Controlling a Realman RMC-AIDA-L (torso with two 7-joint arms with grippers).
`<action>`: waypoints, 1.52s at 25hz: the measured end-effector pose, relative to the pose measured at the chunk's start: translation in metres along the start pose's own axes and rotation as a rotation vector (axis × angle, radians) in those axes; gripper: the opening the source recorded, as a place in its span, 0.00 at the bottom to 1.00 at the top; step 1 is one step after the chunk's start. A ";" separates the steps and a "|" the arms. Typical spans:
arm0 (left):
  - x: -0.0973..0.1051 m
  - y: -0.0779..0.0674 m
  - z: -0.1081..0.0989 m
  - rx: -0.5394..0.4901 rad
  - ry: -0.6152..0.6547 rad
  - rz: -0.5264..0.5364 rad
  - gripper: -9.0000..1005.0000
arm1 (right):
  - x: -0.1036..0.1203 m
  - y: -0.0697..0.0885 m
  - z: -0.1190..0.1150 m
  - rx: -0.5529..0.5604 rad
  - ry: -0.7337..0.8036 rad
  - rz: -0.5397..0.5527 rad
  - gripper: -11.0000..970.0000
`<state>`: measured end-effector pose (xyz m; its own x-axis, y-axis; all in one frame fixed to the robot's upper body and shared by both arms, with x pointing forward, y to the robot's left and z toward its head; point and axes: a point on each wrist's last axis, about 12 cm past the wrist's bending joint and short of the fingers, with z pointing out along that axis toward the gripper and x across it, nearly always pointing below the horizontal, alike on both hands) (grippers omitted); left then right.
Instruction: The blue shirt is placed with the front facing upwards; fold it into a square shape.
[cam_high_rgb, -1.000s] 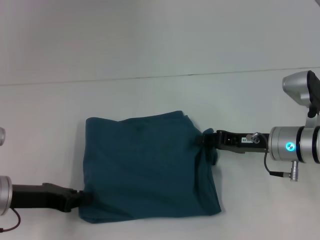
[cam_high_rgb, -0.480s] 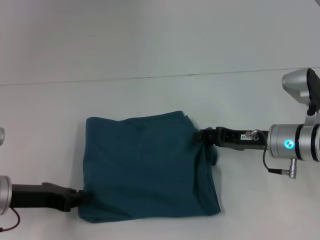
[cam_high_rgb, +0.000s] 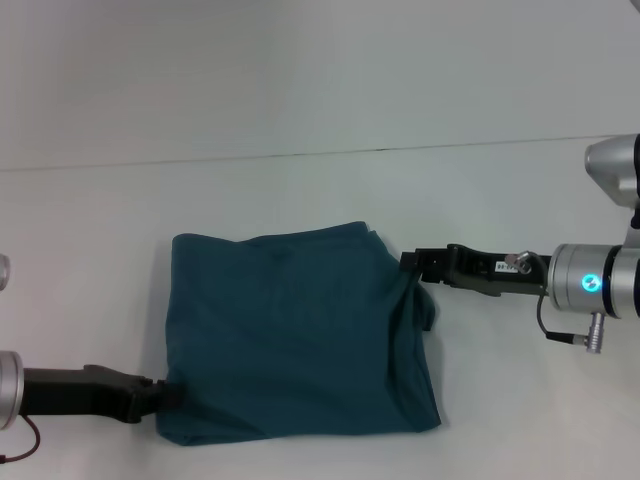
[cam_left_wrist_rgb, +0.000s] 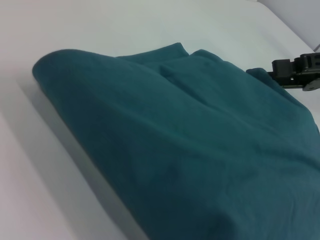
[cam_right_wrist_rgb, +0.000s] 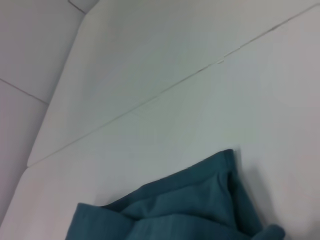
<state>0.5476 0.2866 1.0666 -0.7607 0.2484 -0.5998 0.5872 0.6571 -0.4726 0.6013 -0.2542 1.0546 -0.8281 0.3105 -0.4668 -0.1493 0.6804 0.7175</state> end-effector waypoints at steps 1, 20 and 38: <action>0.000 0.000 0.000 0.001 0.001 0.001 0.05 | 0.000 0.000 0.001 0.006 -0.001 0.006 0.54; -0.002 0.000 -0.001 -0.002 -0.001 0.014 0.05 | -0.008 0.016 0.020 0.016 -0.020 -0.064 0.28; -0.001 0.001 -0.001 -0.004 -0.001 0.011 0.05 | -0.024 0.026 0.018 -0.009 -0.064 -0.152 0.01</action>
<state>0.5488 0.2870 1.0674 -0.7540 0.2543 -0.6057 0.5942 0.6572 -0.4637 0.6271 -0.2326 1.0752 -0.7598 0.2460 -0.6018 -0.2753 0.7168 0.6406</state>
